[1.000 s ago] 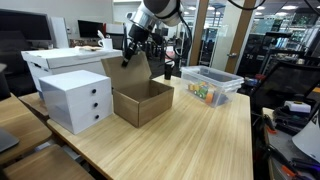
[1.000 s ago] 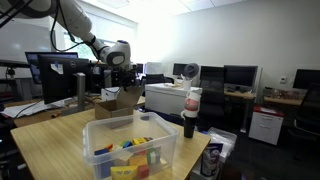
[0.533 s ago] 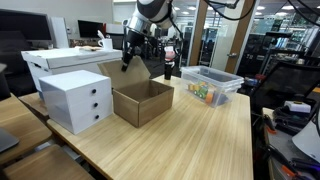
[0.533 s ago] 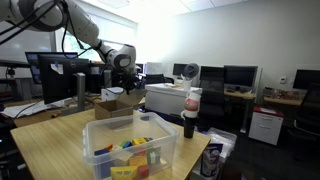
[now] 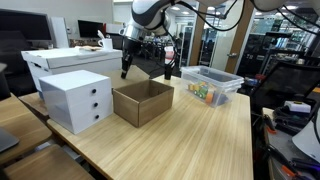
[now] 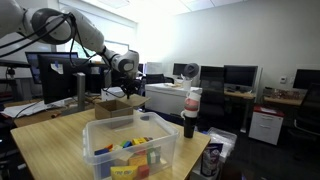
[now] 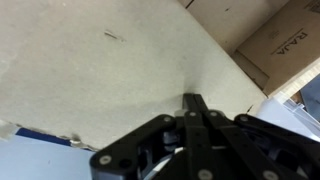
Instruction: Open the lid of the cardboard box
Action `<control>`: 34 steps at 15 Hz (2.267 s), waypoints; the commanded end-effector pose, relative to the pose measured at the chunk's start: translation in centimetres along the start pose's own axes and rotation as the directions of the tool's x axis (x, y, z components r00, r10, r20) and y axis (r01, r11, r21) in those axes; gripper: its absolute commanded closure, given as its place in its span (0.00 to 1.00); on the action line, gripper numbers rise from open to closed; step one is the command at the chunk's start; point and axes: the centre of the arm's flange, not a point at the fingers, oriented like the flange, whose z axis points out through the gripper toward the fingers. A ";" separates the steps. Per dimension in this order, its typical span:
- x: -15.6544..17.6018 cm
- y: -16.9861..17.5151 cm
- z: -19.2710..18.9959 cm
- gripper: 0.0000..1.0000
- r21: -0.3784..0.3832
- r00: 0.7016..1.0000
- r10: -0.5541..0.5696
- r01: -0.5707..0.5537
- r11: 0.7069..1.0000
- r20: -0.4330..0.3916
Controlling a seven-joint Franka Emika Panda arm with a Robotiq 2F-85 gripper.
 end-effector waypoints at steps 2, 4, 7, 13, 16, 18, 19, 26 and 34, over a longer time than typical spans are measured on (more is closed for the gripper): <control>0.5 0.8 1.7 0.98 0.019 0.998 0.030 -0.031 0.999 0.063; -0.1 0.7 2.2 0.98 0.027 0.995 0.048 -0.050 0.998 0.092; -1.6 -0.4 2.7 0.98 0.039 0.981 0.078 -0.086 0.996 0.178; -2.8 -2.5 2.5 0.98 0.050 0.957 0.111 -0.129 0.990 0.269; -3.3 -3.5 2.2 0.98 0.024 0.947 0.139 -0.152 0.988 0.290; -3.6 -3.9 1.9 0.98 -0.015 0.949 0.151 -0.153 0.988 0.277; -3.6 -3.8 1.9 0.98 -0.032 0.948 0.149 -0.146 0.989 0.282; -5.6 -4.4 -0.1 0.98 -0.106 0.926 0.205 -0.181 0.978 0.317; -8.5 -8.1 -1.3 0.98 -0.136 0.874 0.289 -0.255 0.957 0.390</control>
